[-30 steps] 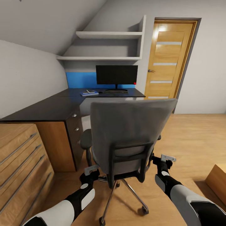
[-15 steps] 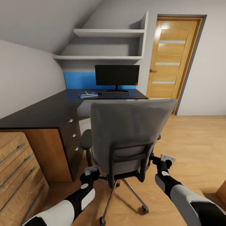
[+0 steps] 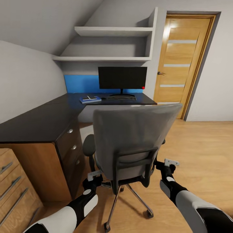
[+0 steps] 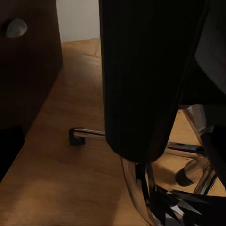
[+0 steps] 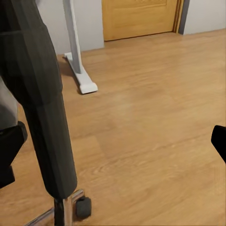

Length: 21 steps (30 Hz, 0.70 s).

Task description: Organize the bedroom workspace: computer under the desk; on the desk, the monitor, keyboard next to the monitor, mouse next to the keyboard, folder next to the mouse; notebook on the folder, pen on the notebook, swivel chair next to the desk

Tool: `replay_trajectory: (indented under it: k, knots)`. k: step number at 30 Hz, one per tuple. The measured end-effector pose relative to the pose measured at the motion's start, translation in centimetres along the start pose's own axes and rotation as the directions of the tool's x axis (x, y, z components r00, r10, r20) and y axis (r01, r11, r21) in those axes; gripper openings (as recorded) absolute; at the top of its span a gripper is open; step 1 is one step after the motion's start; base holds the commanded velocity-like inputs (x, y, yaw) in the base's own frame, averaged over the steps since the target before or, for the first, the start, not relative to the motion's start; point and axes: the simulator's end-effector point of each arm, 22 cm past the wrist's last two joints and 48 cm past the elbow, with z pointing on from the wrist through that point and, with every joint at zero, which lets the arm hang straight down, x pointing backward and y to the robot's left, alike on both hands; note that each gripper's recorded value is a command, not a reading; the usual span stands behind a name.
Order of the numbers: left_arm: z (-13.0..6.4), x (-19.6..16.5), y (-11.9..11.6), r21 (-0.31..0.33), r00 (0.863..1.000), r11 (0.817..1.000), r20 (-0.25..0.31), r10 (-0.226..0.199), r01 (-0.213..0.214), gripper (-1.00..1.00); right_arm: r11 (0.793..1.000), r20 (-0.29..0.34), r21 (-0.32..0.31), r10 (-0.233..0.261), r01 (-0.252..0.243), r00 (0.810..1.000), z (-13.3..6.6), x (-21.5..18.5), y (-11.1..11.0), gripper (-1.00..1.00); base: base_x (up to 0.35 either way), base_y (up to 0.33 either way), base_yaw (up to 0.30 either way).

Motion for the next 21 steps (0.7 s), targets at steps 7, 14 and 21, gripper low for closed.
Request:
replay_trajectory:
  k: [7,14,21]
  knots:
    - [-0.1,0.6,-0.4,0.006,0.999,1.0,-0.03,0.015,-0.015,1.0,0.999,-0.065,-0.017,-0.049,0.048,0.997,-1.0,3.4,-0.2,1.0,0.309,-0.045,0.0]
    - [-0.3,0.8,-1.3,0.017,0.999,1.0,-0.036,0.012,-0.011,1.0,0.998,-0.065,0.014,-0.062,0.063,0.996,-1.9,5.2,-2.5,1.0,0.299,-0.151,0.0]
    - [-0.3,1.0,-1.4,0.019,0.999,1.0,-0.04,0.015,-0.014,1.0,0.998,-0.066,0.026,-0.047,0.049,0.997,-2.0,5.3,-2.8,1.0,0.309,-0.093,0.0]
